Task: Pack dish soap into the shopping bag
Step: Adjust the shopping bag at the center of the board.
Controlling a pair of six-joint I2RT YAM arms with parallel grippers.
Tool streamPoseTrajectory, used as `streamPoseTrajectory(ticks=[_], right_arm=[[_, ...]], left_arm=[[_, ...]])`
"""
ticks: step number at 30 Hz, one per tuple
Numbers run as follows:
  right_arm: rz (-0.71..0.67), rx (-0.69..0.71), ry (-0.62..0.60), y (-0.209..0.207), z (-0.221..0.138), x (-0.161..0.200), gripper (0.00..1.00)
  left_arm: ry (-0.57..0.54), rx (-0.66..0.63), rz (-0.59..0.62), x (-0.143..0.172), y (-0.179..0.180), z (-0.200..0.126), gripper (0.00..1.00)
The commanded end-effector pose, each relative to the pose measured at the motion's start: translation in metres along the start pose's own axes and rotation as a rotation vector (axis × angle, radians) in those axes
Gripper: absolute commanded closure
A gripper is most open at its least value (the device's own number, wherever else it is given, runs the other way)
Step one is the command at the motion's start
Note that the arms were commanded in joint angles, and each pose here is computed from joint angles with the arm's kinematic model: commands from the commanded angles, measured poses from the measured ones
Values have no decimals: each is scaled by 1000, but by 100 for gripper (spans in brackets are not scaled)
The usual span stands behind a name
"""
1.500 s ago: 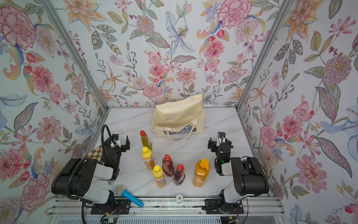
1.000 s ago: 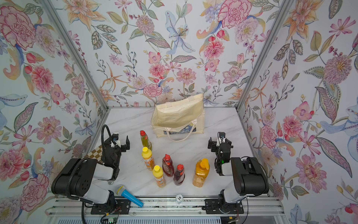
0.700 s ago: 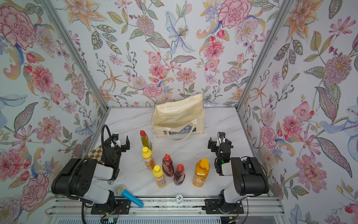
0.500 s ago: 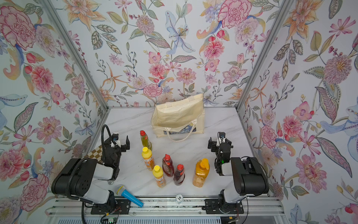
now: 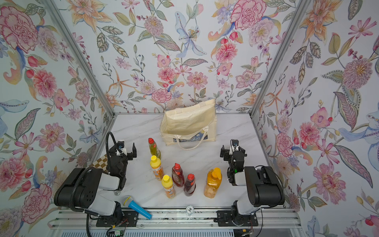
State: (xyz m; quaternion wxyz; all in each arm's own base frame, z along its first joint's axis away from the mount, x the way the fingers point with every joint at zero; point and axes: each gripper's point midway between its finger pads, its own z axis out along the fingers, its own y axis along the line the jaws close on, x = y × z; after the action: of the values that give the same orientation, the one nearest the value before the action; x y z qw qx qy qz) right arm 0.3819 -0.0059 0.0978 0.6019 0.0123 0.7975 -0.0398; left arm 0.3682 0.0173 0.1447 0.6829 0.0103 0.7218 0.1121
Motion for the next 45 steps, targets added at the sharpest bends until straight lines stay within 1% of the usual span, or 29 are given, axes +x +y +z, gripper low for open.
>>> streamPoseTrajectory(ticks=[1, 5, 8, 12, 17, 20, 23, 25, 27, 30, 35, 36, 37, 38, 41, 45], right_arm=[[11, 6, -10, -3, 4, -21, 1], [25, 52, 23, -12, 3, -40, 1], [43, 85, 2, -20, -6, -72, 1], [121, 119, 69, -27, -20, -111, 1], [236, 69, 157, -16, -46, -163, 1], [268, 19, 222, 3, -58, -186, 1], [259, -27, 286, 29, -62, -205, 1], [228, -38, 329, 46, -62, -211, 1], [202, -42, 350, 61, -61, -218, 1], [188, -42, 369, 78, -52, -221, 1], [171, -7, 419, 94, -33, -212, 1], [166, -1, 429, 97, -29, -208, 1], [163, 4, 438, 101, -25, -204, 1], [164, 6, 450, 104, -21, -200, 1], [160, 6, 479, 115, -8, -189, 0], [139, 4, 501, 132, 4, -180, 5]], left_arm=[[-25, -34, -27, -16, 10, 0, 1], [-10, -74, -40, -33, 20, 2, 0], [-95, -99, -92, -69, 29, -2, 1], [-144, -86, -190, -124, 35, 5, 0], [-157, 82, -338, -192, 16, 21, 1], [-124, 222, -451, -220, -4, 33, 0], [-53, 328, -545, -236, -26, 47, 1], [-23, 394, -563, -247, -44, 53, 1], [26, 426, -570, -251, -63, 58, 1], [97, 460, -508, -255, -93, 63, 1], [204, 480, -325, -249, -149, 65, 1], [225, 483, -287, -246, -162, 64, 1], [267, 488, -245, -232, -177, 69, 1], [291, 493, -212, -226, -189, 70, 0], [338, 473, -131, -212, -211, 76, 1], [371, 404, -58, -202, -219, 88, 1]])
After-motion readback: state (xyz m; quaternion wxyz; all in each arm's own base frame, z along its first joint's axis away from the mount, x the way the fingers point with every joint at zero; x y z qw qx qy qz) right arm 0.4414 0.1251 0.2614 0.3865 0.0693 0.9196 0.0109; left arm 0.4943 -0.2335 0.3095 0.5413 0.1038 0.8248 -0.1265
